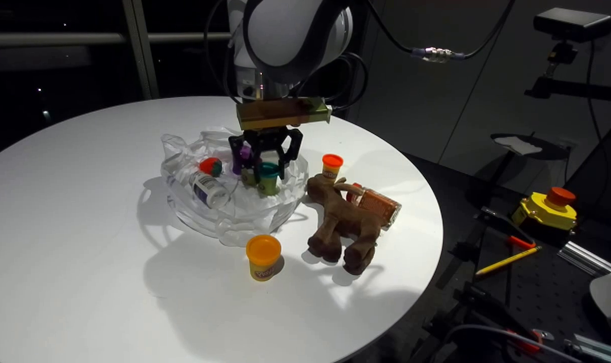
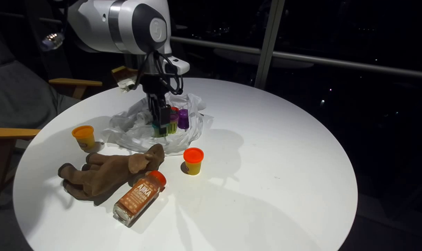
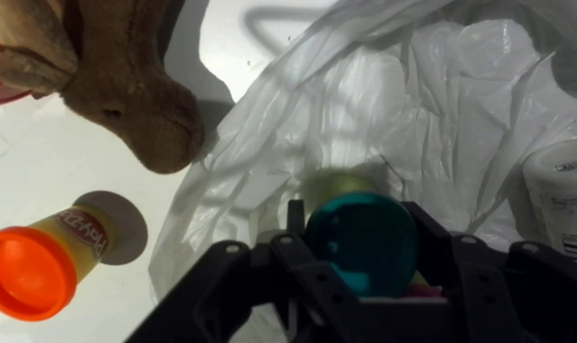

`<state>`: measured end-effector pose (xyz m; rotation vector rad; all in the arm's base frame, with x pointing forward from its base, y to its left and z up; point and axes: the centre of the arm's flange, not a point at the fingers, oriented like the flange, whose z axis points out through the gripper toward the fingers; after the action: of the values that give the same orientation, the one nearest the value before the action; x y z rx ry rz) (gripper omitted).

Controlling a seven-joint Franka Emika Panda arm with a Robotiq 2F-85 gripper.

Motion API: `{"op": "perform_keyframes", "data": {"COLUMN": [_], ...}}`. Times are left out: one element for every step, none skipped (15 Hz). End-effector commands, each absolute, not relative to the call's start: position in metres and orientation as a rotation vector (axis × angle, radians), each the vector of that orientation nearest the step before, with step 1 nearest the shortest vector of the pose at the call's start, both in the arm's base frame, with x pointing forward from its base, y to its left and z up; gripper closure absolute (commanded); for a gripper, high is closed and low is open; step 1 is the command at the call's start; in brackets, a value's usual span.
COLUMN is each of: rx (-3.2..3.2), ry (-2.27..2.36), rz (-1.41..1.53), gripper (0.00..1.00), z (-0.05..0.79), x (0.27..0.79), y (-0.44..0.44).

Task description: Remove all the contents from the white plastic bag and put them on the table

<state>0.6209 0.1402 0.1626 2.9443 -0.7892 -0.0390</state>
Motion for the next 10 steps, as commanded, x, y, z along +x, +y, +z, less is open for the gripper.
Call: {"op": "perform_keyframes", "data": {"rx": [2.973,2.977,2.980,2.972,2.970,2.967,2.956,2.947,2.930,2.916], "ry": [-0.807,-0.823,-0.851,-0.877,-0.915,-0.960,-1.008,-1.061,-1.113,-1.175], "rz": [-0.009,0.001,0.019,0.043,0.063,0.081,0.104,0.111,0.119,0.108], "gripper": [0.73,0.73,0.73,0.73,0.73,0.73,0.73,0.73,0.73,0.73], "z": [0.202,0.215,0.233,0.248,0.264,0.278,0.289,0.298,0.303,0.302], "x": [0.608,0.604,0.600,0.598,0.598,0.600,0.604,0.611,0.617,0.624], "y": [0.140,0.138,0.133,0.128,0.117,0.105,0.093,0.076,0.060,0.039]}}
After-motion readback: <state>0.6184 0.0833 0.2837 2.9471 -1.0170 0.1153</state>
